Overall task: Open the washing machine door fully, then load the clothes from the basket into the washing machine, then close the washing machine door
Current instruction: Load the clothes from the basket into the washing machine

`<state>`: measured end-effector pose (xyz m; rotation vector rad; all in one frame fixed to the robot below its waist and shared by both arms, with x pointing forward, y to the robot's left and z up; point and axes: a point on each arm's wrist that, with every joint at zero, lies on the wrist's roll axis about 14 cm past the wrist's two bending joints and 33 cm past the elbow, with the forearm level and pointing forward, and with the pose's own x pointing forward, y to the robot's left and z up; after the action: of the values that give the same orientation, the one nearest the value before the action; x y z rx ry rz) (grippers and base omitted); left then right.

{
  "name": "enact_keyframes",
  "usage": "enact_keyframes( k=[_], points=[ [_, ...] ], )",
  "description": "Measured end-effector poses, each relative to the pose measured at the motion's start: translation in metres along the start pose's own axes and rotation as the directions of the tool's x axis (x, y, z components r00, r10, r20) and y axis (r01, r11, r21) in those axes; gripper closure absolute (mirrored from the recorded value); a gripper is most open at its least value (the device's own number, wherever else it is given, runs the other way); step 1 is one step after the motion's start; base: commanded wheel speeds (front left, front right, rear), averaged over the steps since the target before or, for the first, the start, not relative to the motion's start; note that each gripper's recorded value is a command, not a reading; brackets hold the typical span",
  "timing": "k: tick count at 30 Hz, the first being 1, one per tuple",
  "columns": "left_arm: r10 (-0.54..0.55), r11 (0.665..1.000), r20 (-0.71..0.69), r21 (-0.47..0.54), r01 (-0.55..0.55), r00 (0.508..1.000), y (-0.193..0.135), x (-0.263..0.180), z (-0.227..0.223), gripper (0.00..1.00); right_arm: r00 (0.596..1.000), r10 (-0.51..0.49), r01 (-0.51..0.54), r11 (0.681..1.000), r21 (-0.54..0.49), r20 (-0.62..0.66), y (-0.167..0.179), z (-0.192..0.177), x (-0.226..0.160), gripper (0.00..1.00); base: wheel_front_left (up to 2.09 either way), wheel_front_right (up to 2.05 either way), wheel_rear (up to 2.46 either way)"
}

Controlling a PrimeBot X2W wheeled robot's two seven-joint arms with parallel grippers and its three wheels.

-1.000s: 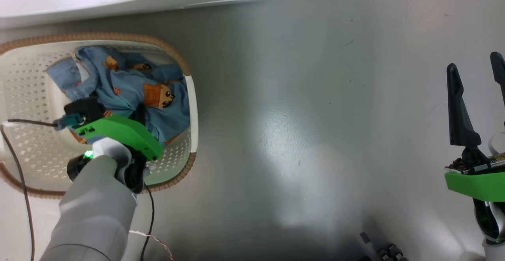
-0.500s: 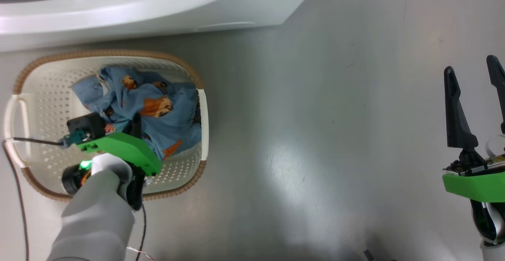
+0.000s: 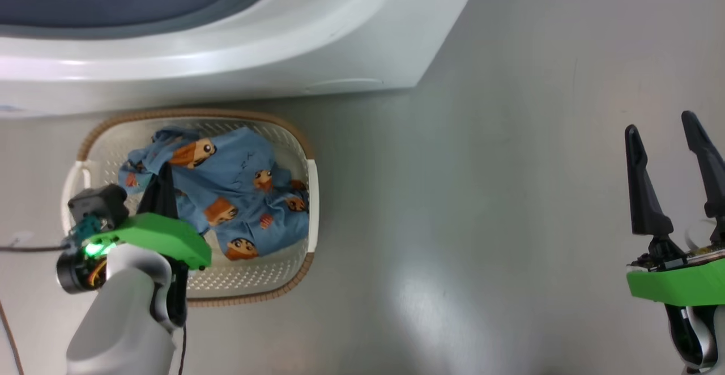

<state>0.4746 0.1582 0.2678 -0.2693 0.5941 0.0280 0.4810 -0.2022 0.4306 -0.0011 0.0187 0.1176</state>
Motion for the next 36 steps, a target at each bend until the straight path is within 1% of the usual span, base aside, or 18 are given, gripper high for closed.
enact_keyframes(
  k=[7, 12, 16, 25, 36],
  points=[
    [-0.009, 0.999, 0.162, 0.042, 0.002, 0.987, -0.002, -0.028, 0.045, 1.0, 1.0, 0.008, -0.008, 1.0, 0.005, 0.019, 0.005, 0.016, -0.011, 0.0, 0.0, 0.0, 0.0],
    [-0.035, 0.998, 0.32, 0.063, 0.016, 0.947, -0.009, -0.059, 0.09, 1.0, 0.999, 0.007, -0.008, 1.0, 0.01, 0.036, 0.008, 0.029, -0.022, 0.0, 0.0, 0.0, 0.0],
    [-0.054, 0.996, 0.393, 0.092, 0.019, 0.918, -0.011, -0.085, 0.109, 1.0, 0.999, 0.015, -0.015, 1.0, 0.01, 0.049, 0.011, 0.04, -0.031, 0.0, 0.0, 0.0, 0.0],
    [-0.082, 0.989, 0.483, 0.147, 0.011, 0.872, -0.016, -0.141, 0.125, 1.0, 0.996, 0.011, -0.015, 0.999, 0.042, 0.085, 0.023, 0.061, -0.06, 0.0, 0.0, 0.0, 0.0],
    [-0.113, 0.984, 0.53, 0.176, 0.022, 0.84, -0.019, -0.198, 0.125, 1.0, 0.99, 0.028, -0.04, 0.995, 0.086, 0.139, 0.045, 0.085, -0.095, 0.0, 0.0, 0.0, 0.0]
  ],
)
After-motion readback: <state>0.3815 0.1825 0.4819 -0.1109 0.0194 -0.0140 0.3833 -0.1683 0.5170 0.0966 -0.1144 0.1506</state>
